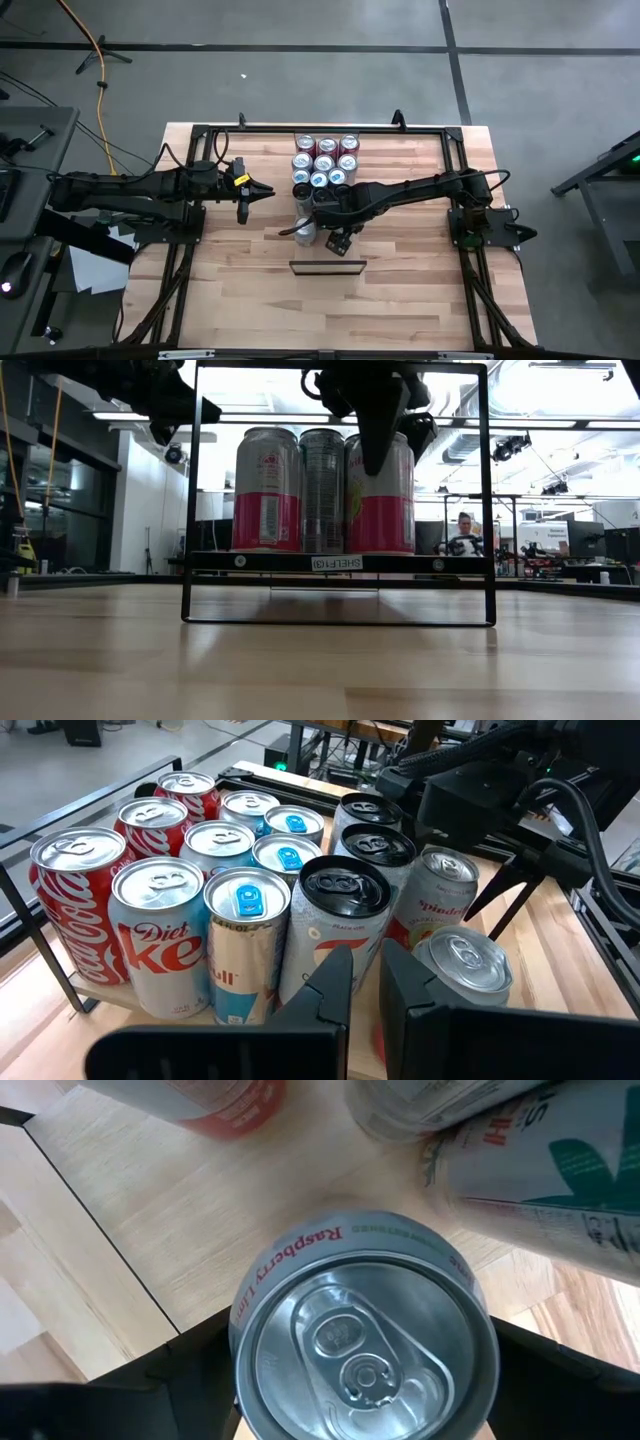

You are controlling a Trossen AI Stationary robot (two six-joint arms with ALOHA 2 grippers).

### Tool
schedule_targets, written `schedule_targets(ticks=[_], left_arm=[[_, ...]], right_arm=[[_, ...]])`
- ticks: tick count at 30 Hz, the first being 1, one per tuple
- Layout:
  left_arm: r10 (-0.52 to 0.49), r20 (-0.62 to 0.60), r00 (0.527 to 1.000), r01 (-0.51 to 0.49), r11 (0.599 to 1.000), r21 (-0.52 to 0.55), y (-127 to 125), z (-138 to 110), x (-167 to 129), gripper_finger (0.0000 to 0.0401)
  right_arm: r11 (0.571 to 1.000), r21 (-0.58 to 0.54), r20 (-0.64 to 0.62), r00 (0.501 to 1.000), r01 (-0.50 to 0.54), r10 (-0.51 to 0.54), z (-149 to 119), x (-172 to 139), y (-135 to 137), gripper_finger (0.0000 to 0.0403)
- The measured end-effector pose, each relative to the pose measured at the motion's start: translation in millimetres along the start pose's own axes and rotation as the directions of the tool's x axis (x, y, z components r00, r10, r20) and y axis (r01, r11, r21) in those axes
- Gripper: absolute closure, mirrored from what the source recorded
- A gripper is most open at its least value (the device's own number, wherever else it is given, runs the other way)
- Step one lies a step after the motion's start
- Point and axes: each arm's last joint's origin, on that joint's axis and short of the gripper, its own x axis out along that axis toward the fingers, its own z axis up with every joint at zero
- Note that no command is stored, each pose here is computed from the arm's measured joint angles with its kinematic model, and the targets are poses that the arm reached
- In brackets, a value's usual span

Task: Place canned beverage on shelf
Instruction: Put the pink soda can on the shelf aligned with the other pink white soda can

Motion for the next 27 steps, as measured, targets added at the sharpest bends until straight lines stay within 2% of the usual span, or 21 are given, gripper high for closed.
schedule_targets(ticks=[6, 13, 22, 27], left_arm=[[0.000, 0.000, 1.000, 0.000, 1.000, 0.000, 0.0, 0.0, 0.0, 0.0401], [0.000, 0.002, 1.000, 0.000, 1.000, 0.001, 0.0, 0.2, -0.1, 0.0401], [-0.021, 0.096, 0.995, 0.022, 1.000, -0.008, -0.4, 9.1, -13.9, 0.0401], [-0.034, 0.162, 0.986, 0.037, 0.999, -0.015, 0.0, 14.1, -27.8, 0.0401]], right_arm=[[1.000, 0.007, 0.004, 1.000, -0.004, 0.004, 0.4, 0.0, 0.3, 0.0064], [1.000, -0.026, 0.001, 1.000, 0.000, 0.000, -1.9, -4.9, -1.6, 0.0011], [0.992, -0.124, -0.003, 0.999, 0.032, -0.033, -22.4, -47.7, -22.9, 0.0008], [0.983, -0.134, 0.119, 0.987, 0.125, -0.110, -44.1, -75.0, -29.8, 0.0008]])
